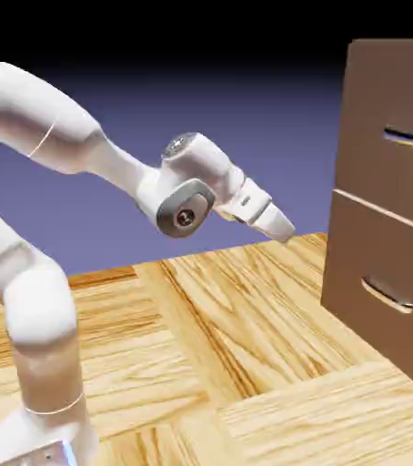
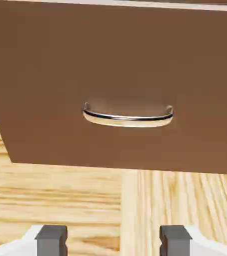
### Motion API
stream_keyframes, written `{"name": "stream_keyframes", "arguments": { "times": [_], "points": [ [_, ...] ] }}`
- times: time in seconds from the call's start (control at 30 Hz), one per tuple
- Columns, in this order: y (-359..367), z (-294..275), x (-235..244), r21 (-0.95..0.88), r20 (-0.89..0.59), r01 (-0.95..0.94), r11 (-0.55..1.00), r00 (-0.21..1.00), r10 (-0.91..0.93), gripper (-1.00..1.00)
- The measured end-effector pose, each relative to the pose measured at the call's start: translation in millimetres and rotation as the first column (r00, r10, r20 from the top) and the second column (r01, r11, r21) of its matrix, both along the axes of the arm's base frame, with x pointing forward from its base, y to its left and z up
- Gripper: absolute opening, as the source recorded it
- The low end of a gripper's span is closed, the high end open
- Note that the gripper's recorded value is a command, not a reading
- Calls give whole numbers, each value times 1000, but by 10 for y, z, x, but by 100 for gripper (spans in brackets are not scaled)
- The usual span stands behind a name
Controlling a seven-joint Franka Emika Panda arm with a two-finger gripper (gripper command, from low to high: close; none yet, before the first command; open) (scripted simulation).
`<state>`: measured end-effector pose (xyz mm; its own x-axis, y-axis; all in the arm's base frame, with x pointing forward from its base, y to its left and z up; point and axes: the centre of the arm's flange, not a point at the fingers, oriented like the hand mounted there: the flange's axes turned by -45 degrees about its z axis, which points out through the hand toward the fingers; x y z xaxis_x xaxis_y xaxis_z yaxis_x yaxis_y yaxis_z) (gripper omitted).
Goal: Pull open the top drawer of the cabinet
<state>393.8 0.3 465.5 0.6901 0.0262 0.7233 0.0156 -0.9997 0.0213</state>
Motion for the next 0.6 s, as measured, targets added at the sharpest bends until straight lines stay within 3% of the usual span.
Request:
{"name": "stream_keyframes", "arguments": {
  "times": [0.6],
  "points": [
    [-365, 726, 565, 259, 132, 269, 928, 942, -310, 0]
  ]
}}
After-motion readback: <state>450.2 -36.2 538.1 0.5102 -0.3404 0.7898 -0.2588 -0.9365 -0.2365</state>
